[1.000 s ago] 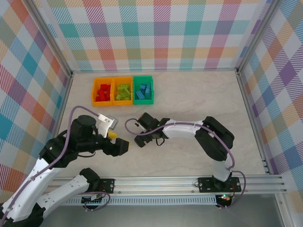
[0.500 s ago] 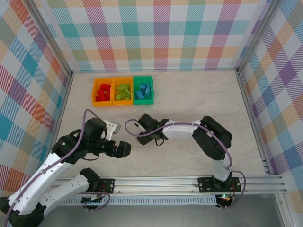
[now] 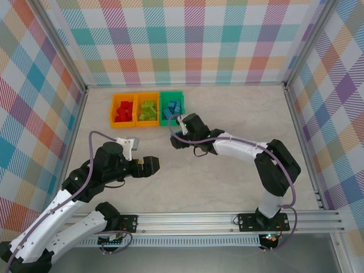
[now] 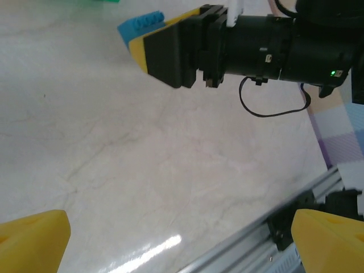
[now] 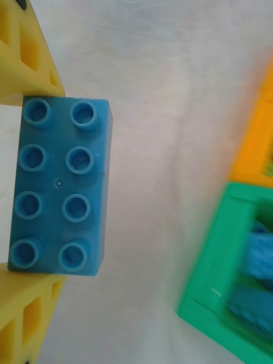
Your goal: Sort the legos into containers by color
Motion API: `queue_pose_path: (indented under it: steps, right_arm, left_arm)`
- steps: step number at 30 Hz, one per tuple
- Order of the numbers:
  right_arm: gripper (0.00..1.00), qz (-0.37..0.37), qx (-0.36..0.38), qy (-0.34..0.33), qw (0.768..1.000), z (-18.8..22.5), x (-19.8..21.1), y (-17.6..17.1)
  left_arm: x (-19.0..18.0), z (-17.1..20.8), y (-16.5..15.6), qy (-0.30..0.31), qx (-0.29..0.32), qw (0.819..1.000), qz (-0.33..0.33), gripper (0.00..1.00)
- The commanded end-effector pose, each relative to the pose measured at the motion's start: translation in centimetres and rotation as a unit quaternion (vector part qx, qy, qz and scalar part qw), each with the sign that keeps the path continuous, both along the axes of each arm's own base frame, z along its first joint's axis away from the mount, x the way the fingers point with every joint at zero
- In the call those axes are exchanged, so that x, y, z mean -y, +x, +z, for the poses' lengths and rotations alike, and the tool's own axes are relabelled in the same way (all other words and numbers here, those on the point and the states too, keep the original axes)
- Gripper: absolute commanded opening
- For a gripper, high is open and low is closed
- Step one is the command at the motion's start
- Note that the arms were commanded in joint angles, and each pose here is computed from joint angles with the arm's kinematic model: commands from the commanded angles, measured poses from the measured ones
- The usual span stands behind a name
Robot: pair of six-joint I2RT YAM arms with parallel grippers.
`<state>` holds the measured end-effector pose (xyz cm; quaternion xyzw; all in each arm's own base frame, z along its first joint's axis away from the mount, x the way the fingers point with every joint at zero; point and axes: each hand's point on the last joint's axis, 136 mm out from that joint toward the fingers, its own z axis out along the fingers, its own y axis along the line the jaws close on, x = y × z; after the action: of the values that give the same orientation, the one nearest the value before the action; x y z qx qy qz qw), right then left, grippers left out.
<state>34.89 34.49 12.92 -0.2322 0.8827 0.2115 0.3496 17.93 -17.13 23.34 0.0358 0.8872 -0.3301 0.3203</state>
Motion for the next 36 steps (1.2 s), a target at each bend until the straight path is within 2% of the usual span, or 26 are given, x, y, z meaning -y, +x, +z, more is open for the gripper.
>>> queue_pose_path:
  steps: [1, 6, 12, 14, 16, 18, 23, 25, 27, 31, 33, 36]
  right_arm:
    - [0.48, -0.014, 0.058, 0.035, 0.998, 3.6, -1.4, 4.5]
    - [0.48, -0.027, 0.110, 0.012, 0.993, 4.4, -2.4, 10.3]
    - [0.51, -0.017, 0.145, -0.023, 0.989, 3.7, -3.8, 15.7]
    - [0.58, -0.018, 0.141, -0.026, 0.989, 3.2, -4.0, 16.8]
    - [0.75, -0.017, 0.141, -0.026, 0.990, 3.1, -4.1, 17.2]
    - [0.88, -0.005, 0.141, -0.026, 0.990, 3.2, -4.3, 17.0]
    - [0.92, 0.000, 0.137, -0.024, 0.990, 5.0, -3.4, 15.5]
    - [0.95, -0.001, 0.140, -0.019, 0.990, 6.2, -2.4, 14.2]
    - [0.99, -0.011, 0.154, -0.015, 0.988, 7.9, -0.6, 12.5]
    - [1.00, -0.057, 0.176, -0.020, 0.983, 9.9, 5.0, 9.2]
    - [1.00, -0.097, 0.173, -0.029, 0.980, 10.0, 9.1, 7.3]
    - [1.00, -0.165, 0.159, -0.033, 0.973, 9.4, 15.5, 4.6]
  left_arm:
    - [0.9, 2.0, 2.4, -0.036, 0.058, 0.997, 0.027, 1.00]
    - [-0.6, 1.7, 3.8, 0.007, 0.098, 0.993, 0.063, 1.00]
    - [-1.2, 1.2, 3.6, 0.035, 0.106, 0.992, 0.057, 1.00]
    - [-1.8, 1.0, 3.8, 0.050, 0.111, 0.990, 0.067, 1.00]
    - [-2.4, 1.0, 4.0, 0.060, 0.119, 0.988, 0.078, 1.00]
    - [-2.8, 0.7, 4.2, 0.072, 0.125, 0.986, 0.087, 1.00]
    - [-2.9, -0.6, 5.2, 0.102, 0.144, 0.981, 0.086, 1.00]
    - [-3.6, -1.1, 6.1, 0.121, 0.154, 0.974, 0.113, 1.00]
    - [-4.9, -1.7, 7.2, 0.151, 0.171, 0.962, 0.147, 1.00]
    - [-6.7, -2.4, 9.0, 0.206, 0.235, 0.930, 0.192, 1.00]
    - [-8.0, -2.8, 9.9, 0.243, 0.264, 0.908, 0.217, 1.00]
    - [-10.1, -3.6, 11.0, 0.280, 0.275, 0.884, 0.254, 1.00]
